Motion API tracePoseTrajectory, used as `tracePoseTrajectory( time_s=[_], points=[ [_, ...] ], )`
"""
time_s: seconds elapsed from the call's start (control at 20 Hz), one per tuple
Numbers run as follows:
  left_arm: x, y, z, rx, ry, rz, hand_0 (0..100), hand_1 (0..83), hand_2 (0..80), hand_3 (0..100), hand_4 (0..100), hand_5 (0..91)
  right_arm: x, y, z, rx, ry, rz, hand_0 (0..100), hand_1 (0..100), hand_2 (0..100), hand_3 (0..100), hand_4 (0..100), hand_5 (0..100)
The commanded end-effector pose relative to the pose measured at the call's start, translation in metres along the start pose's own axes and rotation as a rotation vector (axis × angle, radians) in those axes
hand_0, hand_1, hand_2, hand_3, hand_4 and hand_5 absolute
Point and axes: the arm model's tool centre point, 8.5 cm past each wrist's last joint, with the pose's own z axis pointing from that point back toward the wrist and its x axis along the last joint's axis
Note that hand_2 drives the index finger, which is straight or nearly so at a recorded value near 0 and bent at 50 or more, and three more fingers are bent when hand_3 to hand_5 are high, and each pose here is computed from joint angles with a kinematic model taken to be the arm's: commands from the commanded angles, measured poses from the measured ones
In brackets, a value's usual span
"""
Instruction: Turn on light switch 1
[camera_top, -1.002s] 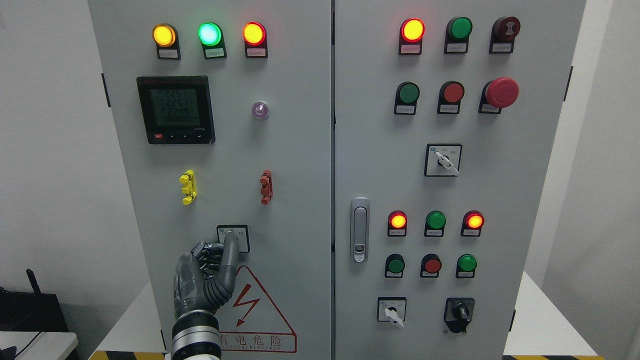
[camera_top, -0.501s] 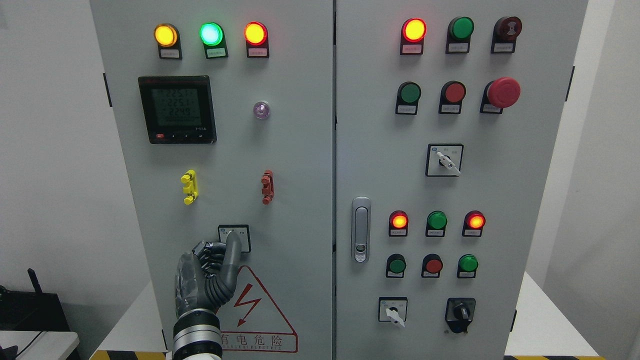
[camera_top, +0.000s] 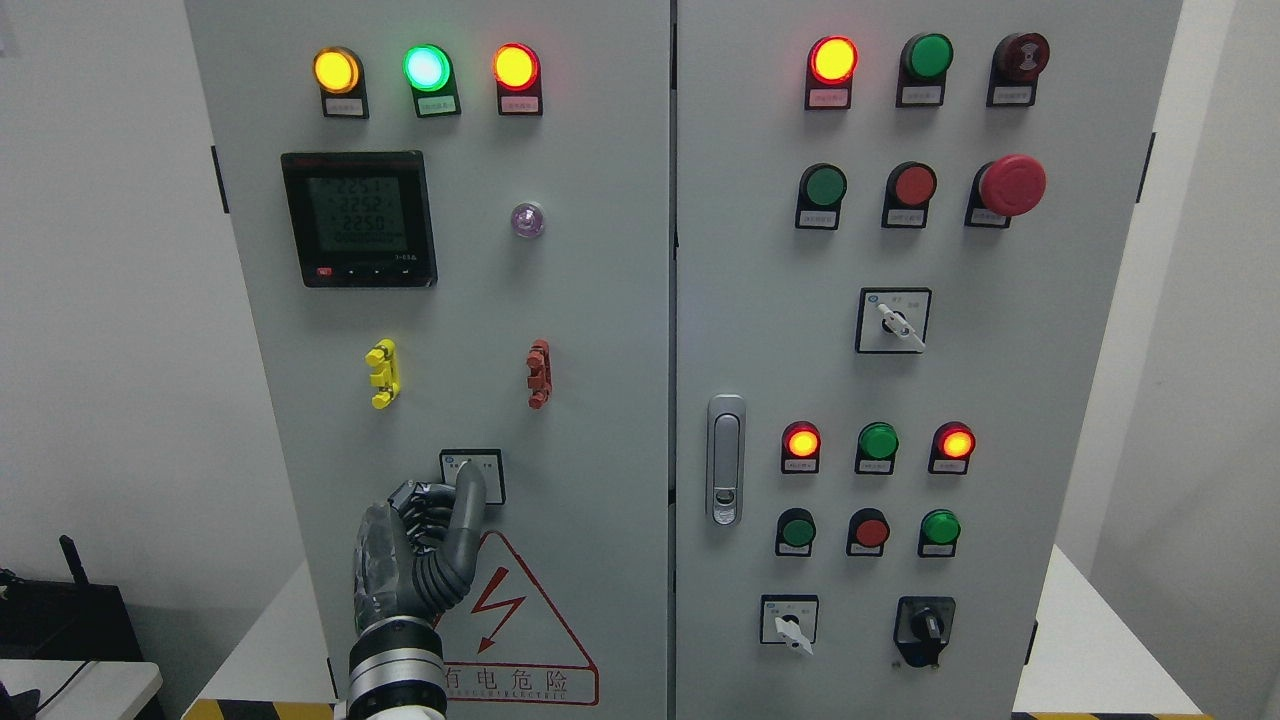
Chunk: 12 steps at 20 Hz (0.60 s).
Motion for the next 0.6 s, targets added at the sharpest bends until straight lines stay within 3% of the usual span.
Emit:
tracePoseTrajectory(
  time_s=[0.0, 0.55],
  points=[
    [0.0010, -0.0040, 0.0013, -0.013, -0.003, -0.003, 48, 33.0, 57.6, 75, 78, 70.9, 0.0000, 0.0009, 0.0000, 0.003, 0.000, -0.006, 12, 39, 0, 0, 0, 0],
    [0.0023, -0.0085, 0.0029, -0.038, -0.007, -0.001, 53, 28.2, 59.8, 78, 80, 72.6, 0.0000, 0.0009, 0.0000, 0.003, 0.000, -0.006, 12, 39, 0, 0, 0, 0]
  ],
)
